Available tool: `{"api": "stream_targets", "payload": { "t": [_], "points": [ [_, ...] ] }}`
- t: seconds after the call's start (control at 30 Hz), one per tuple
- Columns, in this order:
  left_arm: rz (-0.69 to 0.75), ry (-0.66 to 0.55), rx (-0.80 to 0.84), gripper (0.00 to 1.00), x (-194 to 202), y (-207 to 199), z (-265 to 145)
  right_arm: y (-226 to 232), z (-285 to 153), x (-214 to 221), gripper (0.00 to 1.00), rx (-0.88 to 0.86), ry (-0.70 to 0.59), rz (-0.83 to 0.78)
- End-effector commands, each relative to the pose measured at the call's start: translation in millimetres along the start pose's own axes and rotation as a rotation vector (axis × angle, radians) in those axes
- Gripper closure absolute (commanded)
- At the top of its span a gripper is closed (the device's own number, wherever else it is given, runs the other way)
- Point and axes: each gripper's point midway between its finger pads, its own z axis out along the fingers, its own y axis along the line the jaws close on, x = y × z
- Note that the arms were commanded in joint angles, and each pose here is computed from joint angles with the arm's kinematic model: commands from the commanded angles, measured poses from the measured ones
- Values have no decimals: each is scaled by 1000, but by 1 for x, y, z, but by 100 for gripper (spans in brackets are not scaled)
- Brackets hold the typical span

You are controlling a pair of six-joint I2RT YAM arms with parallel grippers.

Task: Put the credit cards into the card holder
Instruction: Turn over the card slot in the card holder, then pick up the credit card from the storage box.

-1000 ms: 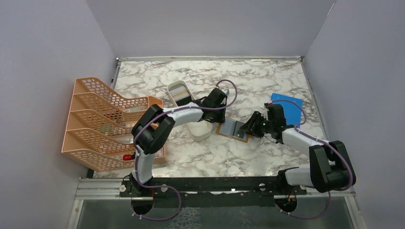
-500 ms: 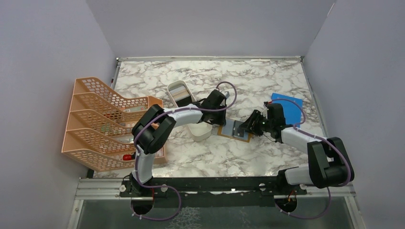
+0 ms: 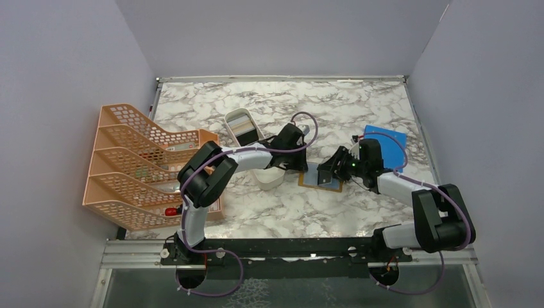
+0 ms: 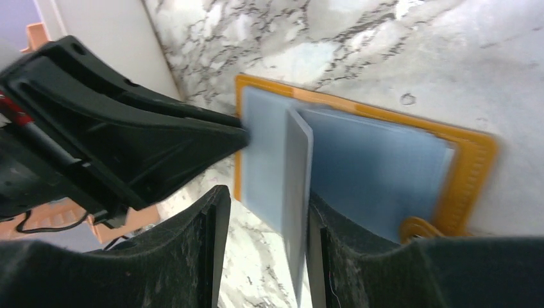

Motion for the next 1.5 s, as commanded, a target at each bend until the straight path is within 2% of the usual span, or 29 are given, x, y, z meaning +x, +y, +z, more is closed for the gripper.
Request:
{"api": "stream_targets", "payload": {
  "t": [0.0, 0.23, 0.5, 0.77, 0.93, 1.03, 1.17, 1.23, 1.37, 1.47],
  "points": [
    [-13, 35, 76, 83, 15, -19, 4, 29, -7, -5, 51, -129, -16, -35],
    [-26, 24, 116, 83, 14, -30, 2, 58, -18, -9, 51, -252, -19, -83],
    [-2, -69, 88, 83, -24, -35, -23, 42, -17, -6, 51, -171, -13, -80],
    [118, -184, 0, 79, -73, -33, -69, 32, -27, -6, 51, -97, -39, -145],
    [248, -241, -105, 69, -98, -19, -105, 35, -37, -5, 50, -97, -47, -201],
    [353, -248, -222, 64, -109, 6, -127, 37, -41, -6, 50, -94, -53, -227],
    [488, -268, -367, 50, -123, 37, -159, 41, -45, -5, 50, -107, -48, -248],
    [555, -270, -430, 46, -130, 53, -171, 44, -46, -5, 50, -121, -44, -254],
    [657, -235, -587, 40, -141, 94, -188, 48, -49, -4, 50, -137, -42, -259],
    [699, -180, -568, 32, -141, 111, -185, 51, -51, -4, 50, -145, -42, -261]
  ]
}}
